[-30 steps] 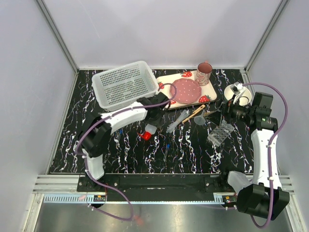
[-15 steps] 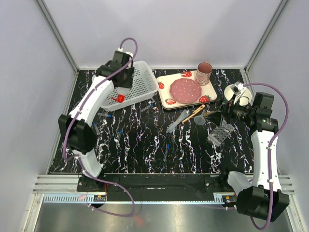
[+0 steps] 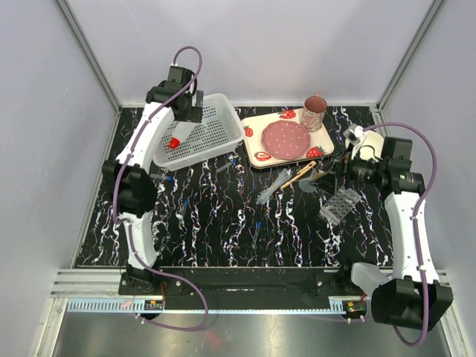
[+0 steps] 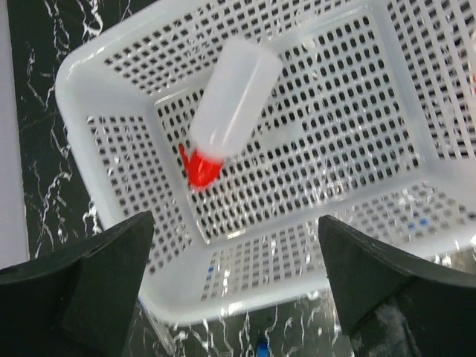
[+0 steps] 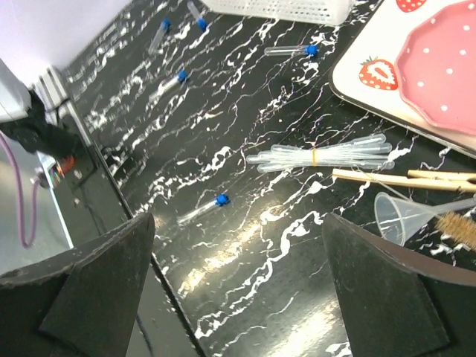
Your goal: Organize the chemistry lab equipment
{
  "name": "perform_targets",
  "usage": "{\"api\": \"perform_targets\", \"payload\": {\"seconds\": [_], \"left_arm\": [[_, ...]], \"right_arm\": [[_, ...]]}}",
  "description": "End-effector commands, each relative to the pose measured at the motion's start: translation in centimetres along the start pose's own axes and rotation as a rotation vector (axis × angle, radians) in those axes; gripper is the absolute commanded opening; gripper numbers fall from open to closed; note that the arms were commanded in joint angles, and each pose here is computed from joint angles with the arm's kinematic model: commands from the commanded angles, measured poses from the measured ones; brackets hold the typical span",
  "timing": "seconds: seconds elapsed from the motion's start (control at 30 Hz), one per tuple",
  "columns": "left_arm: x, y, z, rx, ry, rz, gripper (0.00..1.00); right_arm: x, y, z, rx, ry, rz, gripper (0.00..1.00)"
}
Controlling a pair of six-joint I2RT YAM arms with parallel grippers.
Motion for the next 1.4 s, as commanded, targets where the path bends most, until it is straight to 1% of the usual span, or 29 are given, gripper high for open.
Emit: {"api": "perform_targets", "payload": {"seconds": [0.0, 0.03, 0.07, 0.1, 0.13, 0.17, 0.2, 0.23, 0.27, 0.3, 0.33, 0.37, 0.4, 0.43, 0.47, 0.5, 0.53, 0.57, 0.6, 0.63, 0.67, 0.7, 0.77, 0.8, 0.97, 1.03, 1.2, 1.3, 1.37], "left_arm": [[1.5, 2.2, -7.8, -0.181, -0.056, -0.068, 0.99], [2.3, 2.7, -10.9, -0.251, -0.079, -0.090, 0.99], [2.2, 2.3, -11.9, -0.270, -0.114, -0.095, 0.99], [2.0, 0.9, -11.5, -0.268, -0.134, -0.100, 0.99], [2.7, 1.0, -14.8, -0.344, -0.169, -0.124, 0.99], [2.4, 0.3, -15.8, -0.363, -0.222, -0.129, 0.99], [2.2, -1.4, -15.2, -0.357, -0.248, -0.144, 0.99], [2.9, -1.8, -18.1, -0.427, -0.286, -0.167, 0.99], [2.4, -2.8, -18.8, -0.434, -0.347, -0.169, 0.99], [2.2, -4.8, -18.0, -0.414, -0.369, -0.183, 0.99], [2.5, -5.6, -20.2, -0.462, -0.412, -0.197, 0.99], [1.8, -8.1, -19.4, -0.416, -0.465, -0.189, 0.99], [1.6, -9.0, -19.8, -0.413, -0.493, -0.206, 0.99], [1.5, -10.1, -21.3, -0.433, -0.546, -0.211, 0.99], [1.0, -12.4, -20.2, -0.374, -0.566, -0.238, 0.99], [1.0, -13.4, -21.0, -0.382, -0.595, -0.252, 0.99], [0.5, -14.7, -21.0, -0.353, -0.638, -0.260, 0.99], [0.1, -16.9, -19.8, -0.286, -0.654, -0.300, 0.99], [0.0, -17.8, -20.2, -0.283, -0.678, -0.318, 0.99], [-0.4, -18.9, -20.1, -0.253, -0.710, -0.333, 0.99], [-0.8, -20.6, -19.2, -0.197, -0.716, -0.369, 0.99], [-0.8, -21.2, -19.4, -0.196, -0.729, -0.386, 0.99], [-1.0, -22.8, -18.9, -0.153, -0.741, -0.418, 0.99], [-1.0, -23.1, -19.0, -0.157, -0.744, -0.427, 0.99], [-0.9, -24.7, -18.9, -0.121, -0.739, -0.451, 0.99], [-0.8, -24.9, -19.0, -0.120, -0.742, -0.456, 0.99], [-0.7, -25.5, -19.3, -0.119, -0.746, -0.481, 0.99], [-0.5, -25.5, -19.5, -0.135, -0.741, -0.490, 0.99], [-0.4, -25.5, -19.4, -0.144, -0.734, -0.495, 0.99]], "right_arm": [[0.1, 1.0, 0.8, 0.091, 0.022, -0.193, 1.00], [0.0, 0.1, 1.5, 0.159, 0.032, -0.192, 1.00], [-0.2, -0.1, 1.8, 0.189, 0.040, -0.257, 1.00], [-0.2, 0.3, 1.9, 0.211, 0.040, -0.301, 1.00], [-0.1, -0.4, 2.4, 0.263, 0.064, -0.307, 1.00], [-0.2, -0.7, 2.8, 0.311, 0.071, -0.378, 1.00], [-0.1, -0.7, 3.1, 0.338, 0.081, -0.416, 1.00], [-0.3, -1.3, 3.4, 0.381, 0.093, -0.423, 1.00], [-0.3, -1.6, 3.8, 0.424, 0.099, -0.485, 1.00], [-0.4, -1.8, 4.0, 0.445, 0.100, -0.509, 1.00], [-0.9, -2.1, 4.2, 0.479, 0.092, -0.529, 1.00], [-1.1, -2.2, 4.4, 0.491, 0.100, -0.562, 1.00], [-1.0, -2.3, 4.8, 0.500, 0.112, -0.582, 1.00], [-1.3, -2.5, 5.2, 0.517, 0.114, -0.602, 1.00], [-1.3, -2.6, 5.6, 0.523, 0.126, -0.618, 1.00], [-0.8, -3.0, 6.1, 0.537, 0.161, -0.642, 1.00], [-0.7, -3.5, 6.7, 0.544, 0.211, -0.698, 1.00], [-0.5, -4.0, 7.0, 0.550, 0.245, -0.730, 1.00], [0.0, -4.7, 7.4, 0.563, 0.299, -0.765, 1.00], [0.0, -5.2, 8.0, 0.562, 0.358, -0.824, 1.00], [0.0, -5.4, 8.4, 0.559, 0.383, -0.842, 1.00], [0.0, -5.3, 8.9, 0.556, 0.404, -0.864, 1.00], [-0.3, -5.8, 10.2, 0.563, 0.452, -0.889, 1.00], [-0.5, -5.5, 10.9, 0.556, 0.452, -0.908, 1.00], [-1.7, -7.2, 14.2, 0.638, 0.504, -0.994, 1.00], [-2.5, -7.6, 15.5, 0.644, 0.509, -1.035, 1.00], [-4.1, -7.8, 18.7, 0.599, 0.496, -1.103, 1.00], [-5.1, -8.8, 20.4, 0.609, 0.510, -1.122, 0.98], [-5.6, -9.4, 21.1, 0.626, 0.512, -1.143, 0.96]]}}
Point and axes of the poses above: each gripper's point midway between its finger pads, its own z axis out along the fingers, its own x axis along the line the jaws close on, y = z × x, the point moved 3 cm from there along -z, back along the fingers, and after that the axes turned 4 degrees about -z, right-handed, at the moved point
